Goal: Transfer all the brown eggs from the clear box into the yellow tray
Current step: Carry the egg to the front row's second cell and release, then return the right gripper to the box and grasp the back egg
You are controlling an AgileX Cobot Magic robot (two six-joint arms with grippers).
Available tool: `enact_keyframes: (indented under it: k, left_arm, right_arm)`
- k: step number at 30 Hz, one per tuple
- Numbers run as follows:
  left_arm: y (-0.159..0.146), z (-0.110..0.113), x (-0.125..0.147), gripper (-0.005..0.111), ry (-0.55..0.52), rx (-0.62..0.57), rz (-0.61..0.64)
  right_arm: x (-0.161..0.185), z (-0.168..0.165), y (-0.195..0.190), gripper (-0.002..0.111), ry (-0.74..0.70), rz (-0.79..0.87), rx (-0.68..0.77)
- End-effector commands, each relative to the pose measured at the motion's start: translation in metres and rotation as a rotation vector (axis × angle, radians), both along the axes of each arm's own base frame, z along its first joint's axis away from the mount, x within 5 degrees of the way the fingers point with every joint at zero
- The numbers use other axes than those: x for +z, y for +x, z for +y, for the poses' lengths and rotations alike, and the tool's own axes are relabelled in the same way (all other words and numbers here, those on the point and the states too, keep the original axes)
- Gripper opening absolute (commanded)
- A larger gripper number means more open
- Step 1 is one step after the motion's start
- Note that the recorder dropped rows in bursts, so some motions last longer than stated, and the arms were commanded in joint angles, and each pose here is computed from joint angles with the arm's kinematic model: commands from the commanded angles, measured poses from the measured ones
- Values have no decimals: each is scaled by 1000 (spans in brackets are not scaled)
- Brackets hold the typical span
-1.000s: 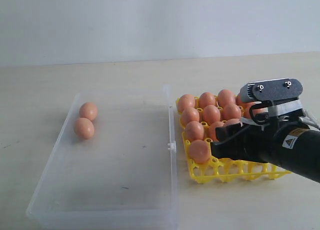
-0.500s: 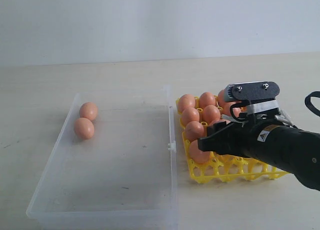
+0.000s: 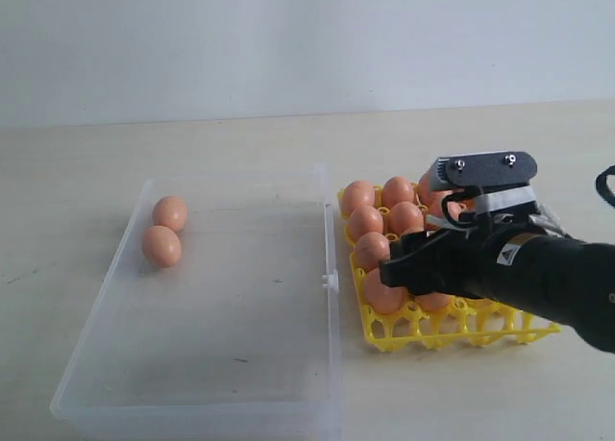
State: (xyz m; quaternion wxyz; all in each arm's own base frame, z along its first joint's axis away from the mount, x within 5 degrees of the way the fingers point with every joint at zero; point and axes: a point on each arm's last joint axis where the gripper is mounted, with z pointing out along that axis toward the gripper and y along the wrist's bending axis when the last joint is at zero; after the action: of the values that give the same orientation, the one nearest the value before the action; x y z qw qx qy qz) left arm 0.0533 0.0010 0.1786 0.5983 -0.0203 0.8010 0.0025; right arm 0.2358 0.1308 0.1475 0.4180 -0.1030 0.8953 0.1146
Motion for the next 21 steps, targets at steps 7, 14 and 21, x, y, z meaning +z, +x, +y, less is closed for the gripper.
enact_keyframes:
  k: [7, 14, 21]
  left_arm:
    - [0, -1, 3, 0, -5, -8, -22]
    - [0, -1, 3, 0, -5, -8, -22]
    - [0, -1, 3, 0, -5, -8, -22]
  right_arm:
    - [110, 72, 45, 0, -72, -22, 340]
    - [105, 159, 85, 3, -119, 164, 491]
    - [58, 216, 116, 39, -150, 372, 565]
